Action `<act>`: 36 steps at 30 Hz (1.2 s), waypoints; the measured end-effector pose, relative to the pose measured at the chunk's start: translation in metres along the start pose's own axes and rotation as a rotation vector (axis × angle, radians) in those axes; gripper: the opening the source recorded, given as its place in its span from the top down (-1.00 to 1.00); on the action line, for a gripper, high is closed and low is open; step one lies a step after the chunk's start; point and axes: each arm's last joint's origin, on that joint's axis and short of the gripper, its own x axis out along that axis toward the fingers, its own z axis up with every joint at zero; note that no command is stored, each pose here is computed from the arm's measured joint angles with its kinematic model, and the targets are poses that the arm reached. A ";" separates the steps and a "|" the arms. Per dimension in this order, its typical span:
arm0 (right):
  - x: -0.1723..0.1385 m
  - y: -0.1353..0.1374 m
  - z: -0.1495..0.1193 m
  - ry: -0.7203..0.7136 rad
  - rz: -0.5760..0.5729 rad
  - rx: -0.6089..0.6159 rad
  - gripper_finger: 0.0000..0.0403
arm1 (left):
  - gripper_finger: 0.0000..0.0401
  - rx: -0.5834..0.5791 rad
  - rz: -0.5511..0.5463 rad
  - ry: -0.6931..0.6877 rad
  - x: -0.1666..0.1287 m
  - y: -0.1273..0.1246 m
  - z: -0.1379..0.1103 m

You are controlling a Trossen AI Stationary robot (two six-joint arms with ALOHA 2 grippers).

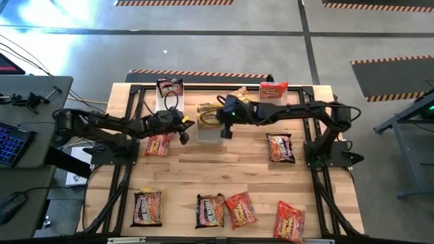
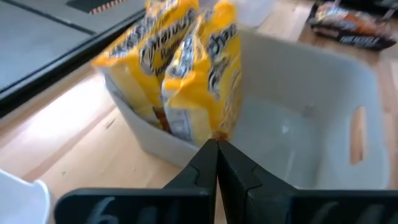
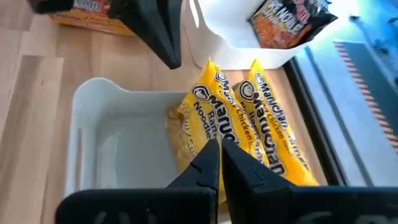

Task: Sort Maruchan noodles
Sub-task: Put the bottom left black noodle pack into the white bin

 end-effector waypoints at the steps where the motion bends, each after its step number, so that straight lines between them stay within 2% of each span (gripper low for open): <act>1: -0.003 0.003 -0.001 0.000 -0.001 0.000 1.00 | 1.00 0.001 -0.004 -0.010 -0.002 -0.001 0.002; 8: 0.001 0.029 -0.034 -0.069 0.034 0.058 1.00 | 1.00 0.054 -0.063 -0.056 -0.012 -0.012 0.009; 13: -0.008 0.040 -0.044 -0.228 0.030 0.139 1.00 | 1.00 0.081 -0.183 -0.074 -0.023 -0.025 0.013; 17: -0.026 0.043 -0.052 -0.344 0.021 0.167 1.00 | 1.00 0.070 -0.265 -0.029 -0.034 -0.035 0.010; 23: -0.055 0.047 -0.070 -0.463 0.031 0.185 1.00 | 1.00 0.087 -0.326 0.138 -0.048 -0.054 0.016; 29: -0.075 0.046 -0.085 -0.487 0.035 0.212 1.00 | 0.97 0.072 -0.332 0.389 -0.065 -0.070 0.020; 33: -0.080 0.045 -0.087 -0.492 0.035 0.214 1.00 | 0.87 0.011 -0.289 0.605 -0.081 -0.075 0.018; 36: -0.080 0.045 -0.088 -0.489 0.035 0.209 1.00 | 0.75 -0.074 -0.315 0.750 -0.094 -0.081 0.016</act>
